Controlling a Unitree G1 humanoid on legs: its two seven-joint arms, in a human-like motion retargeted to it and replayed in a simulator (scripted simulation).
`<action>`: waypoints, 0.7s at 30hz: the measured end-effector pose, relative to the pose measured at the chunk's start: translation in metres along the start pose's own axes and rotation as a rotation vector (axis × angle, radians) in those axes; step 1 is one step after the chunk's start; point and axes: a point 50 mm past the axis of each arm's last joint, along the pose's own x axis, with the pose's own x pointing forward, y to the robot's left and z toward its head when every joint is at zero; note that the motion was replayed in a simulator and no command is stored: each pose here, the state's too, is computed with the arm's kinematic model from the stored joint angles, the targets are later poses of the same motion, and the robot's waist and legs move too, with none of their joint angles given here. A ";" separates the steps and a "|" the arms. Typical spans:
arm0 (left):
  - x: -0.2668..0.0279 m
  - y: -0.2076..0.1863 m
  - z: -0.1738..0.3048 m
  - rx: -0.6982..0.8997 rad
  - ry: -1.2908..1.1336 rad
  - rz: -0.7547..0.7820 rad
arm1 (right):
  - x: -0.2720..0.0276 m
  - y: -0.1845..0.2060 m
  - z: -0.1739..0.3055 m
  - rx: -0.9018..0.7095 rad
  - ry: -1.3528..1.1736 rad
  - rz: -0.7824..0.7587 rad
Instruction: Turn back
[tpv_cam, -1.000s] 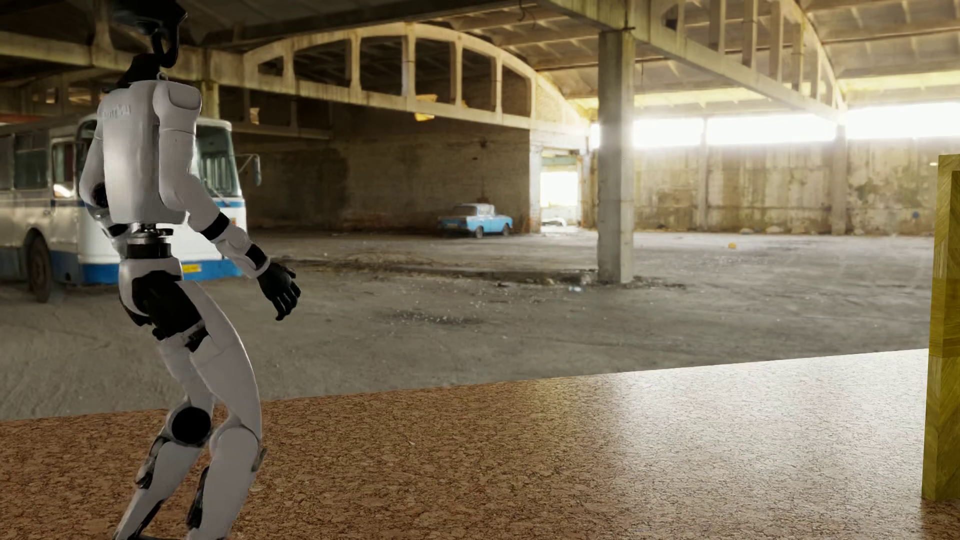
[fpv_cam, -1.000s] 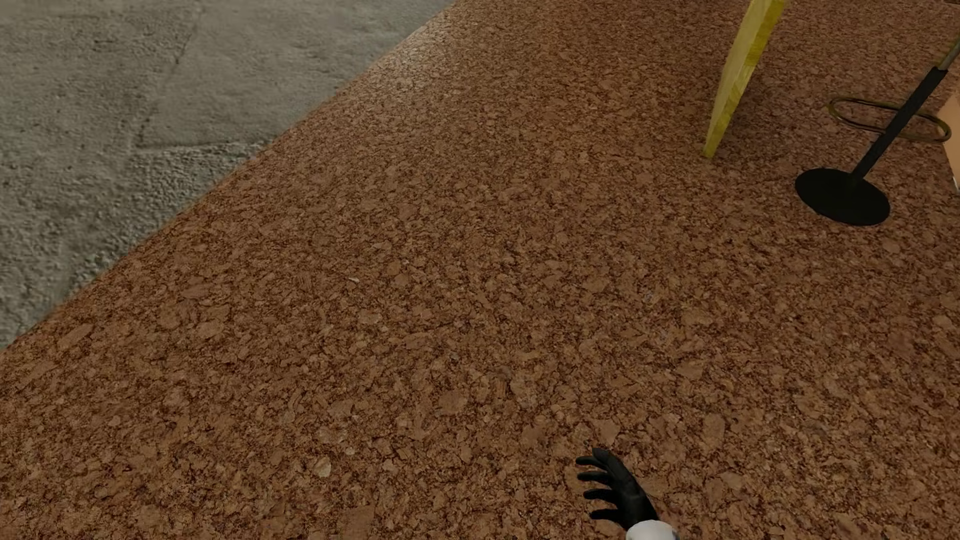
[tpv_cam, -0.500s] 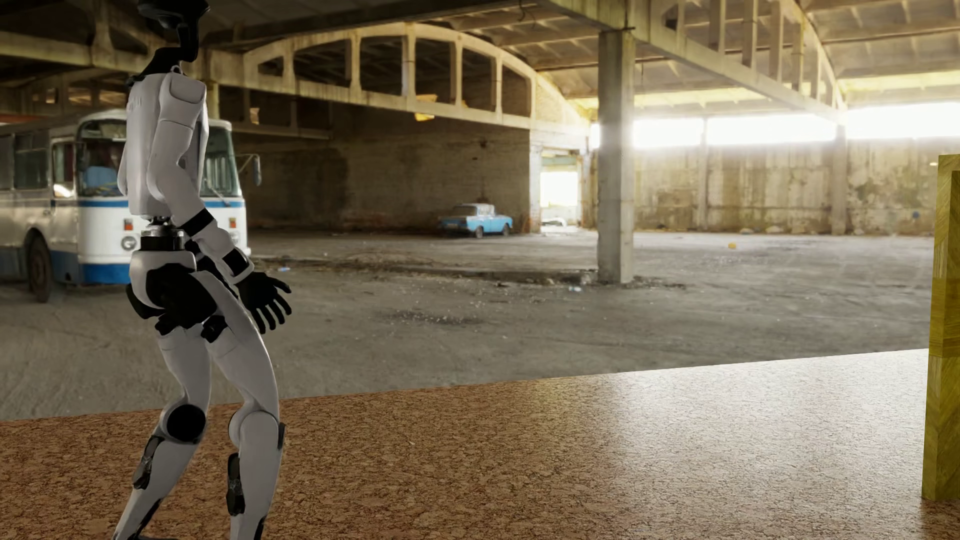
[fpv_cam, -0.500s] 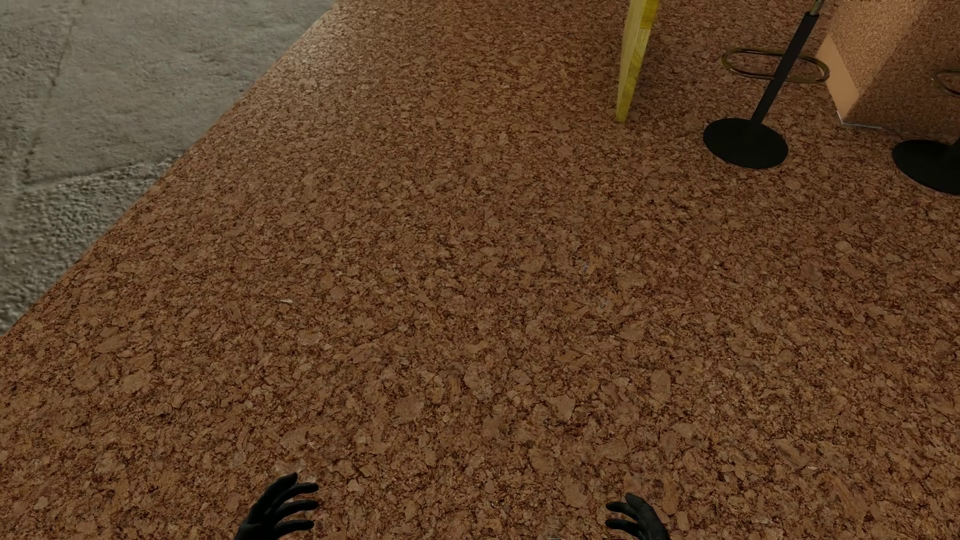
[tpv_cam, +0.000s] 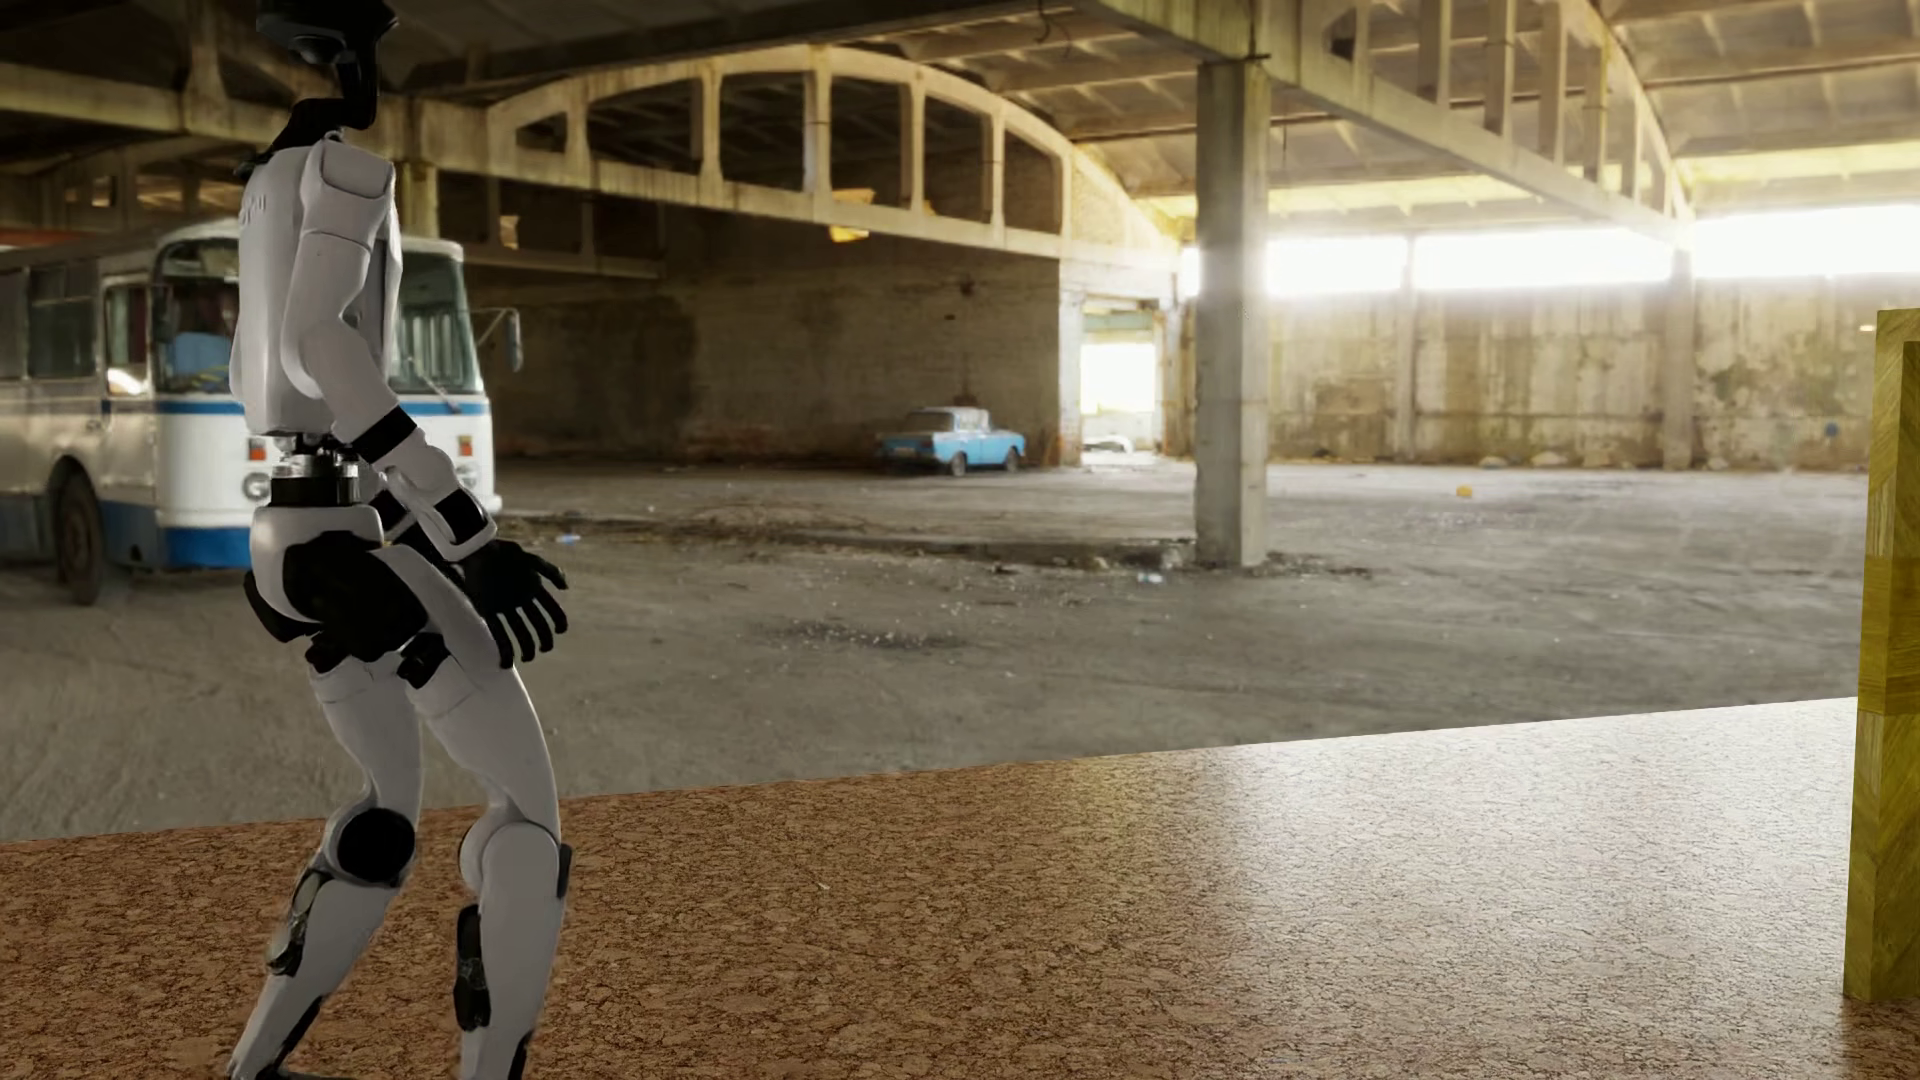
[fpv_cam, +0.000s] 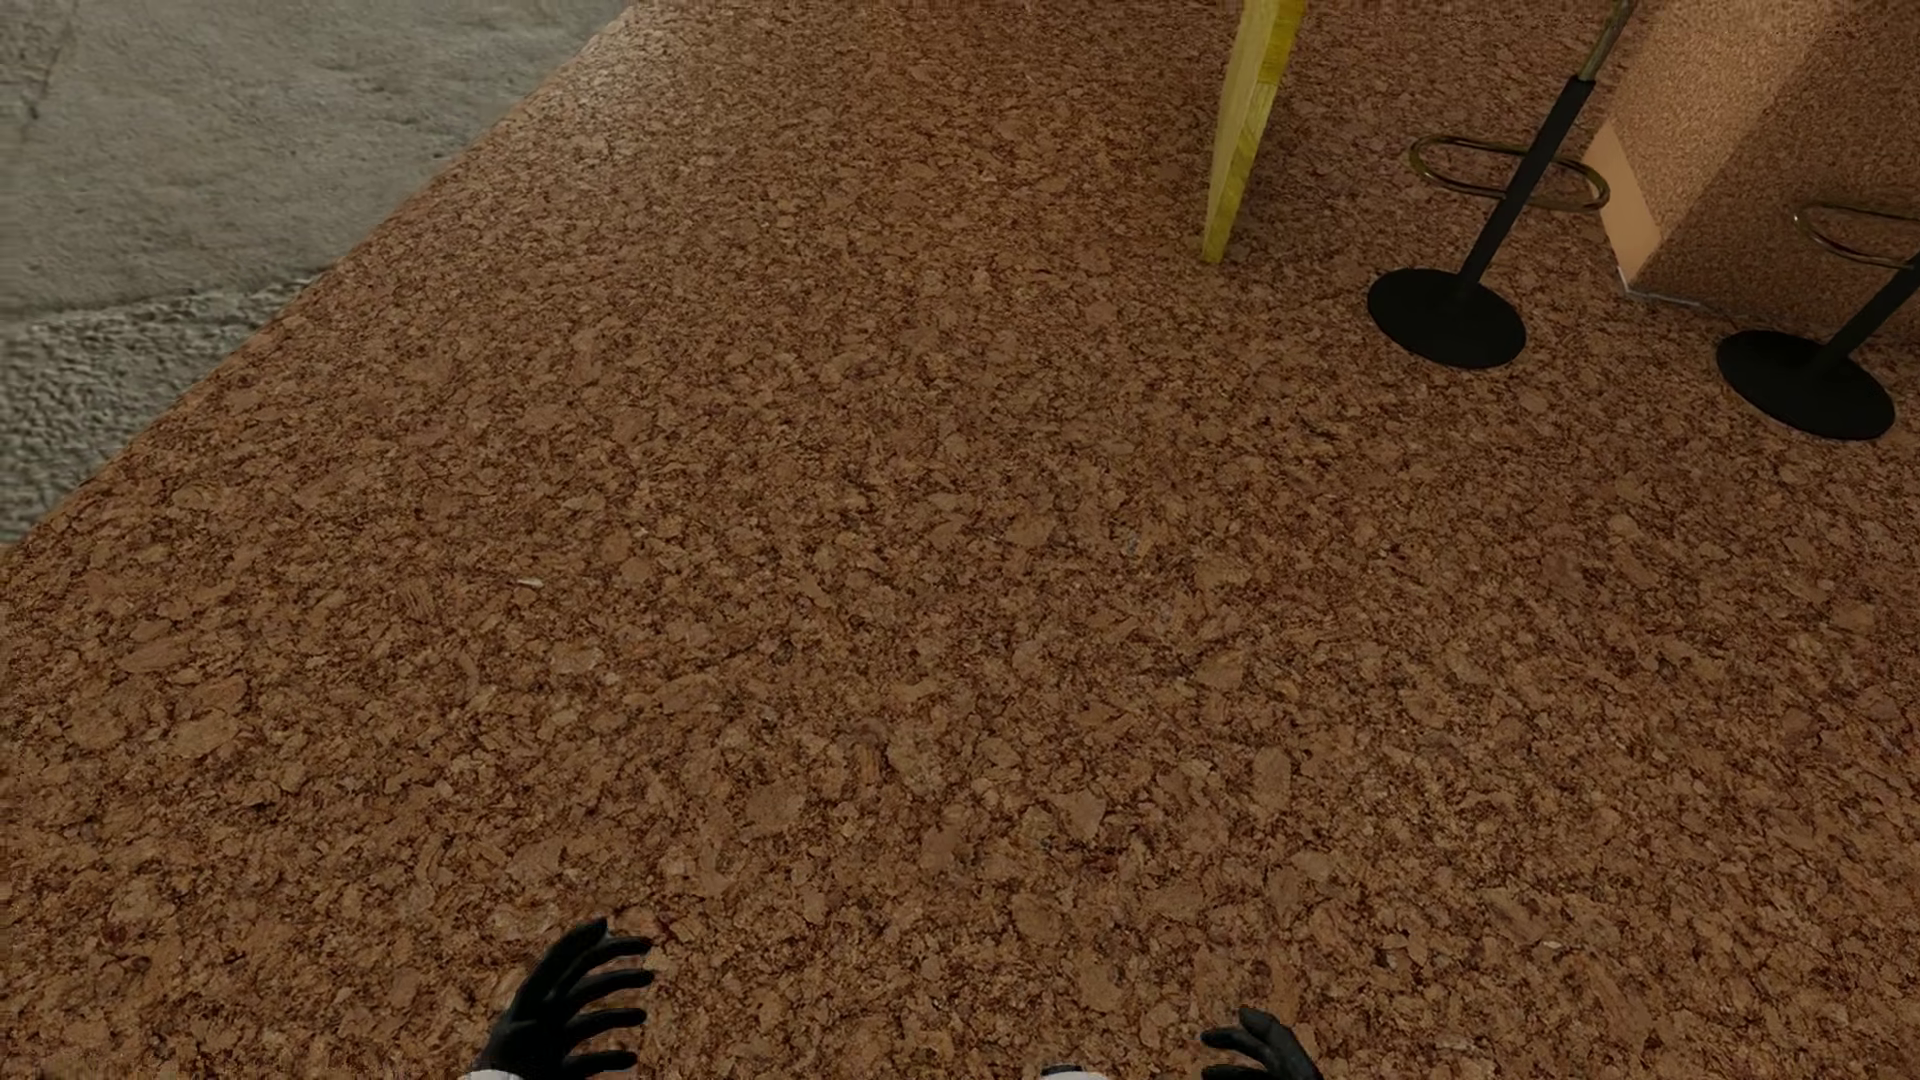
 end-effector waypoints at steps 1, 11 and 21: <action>0.002 -0.006 0.005 -0.009 -0.011 -0.012 | -0.003 -0.004 -0.006 0.008 0.005 -0.015; -0.004 -0.006 -0.009 0.081 0.021 -0.002 | -0.005 0.007 -0.015 -0.014 0.049 0.038; 0.001 -0.010 0.007 0.084 -0.022 -0.048 | -0.003 0.006 -0.003 0.002 -0.015 0.034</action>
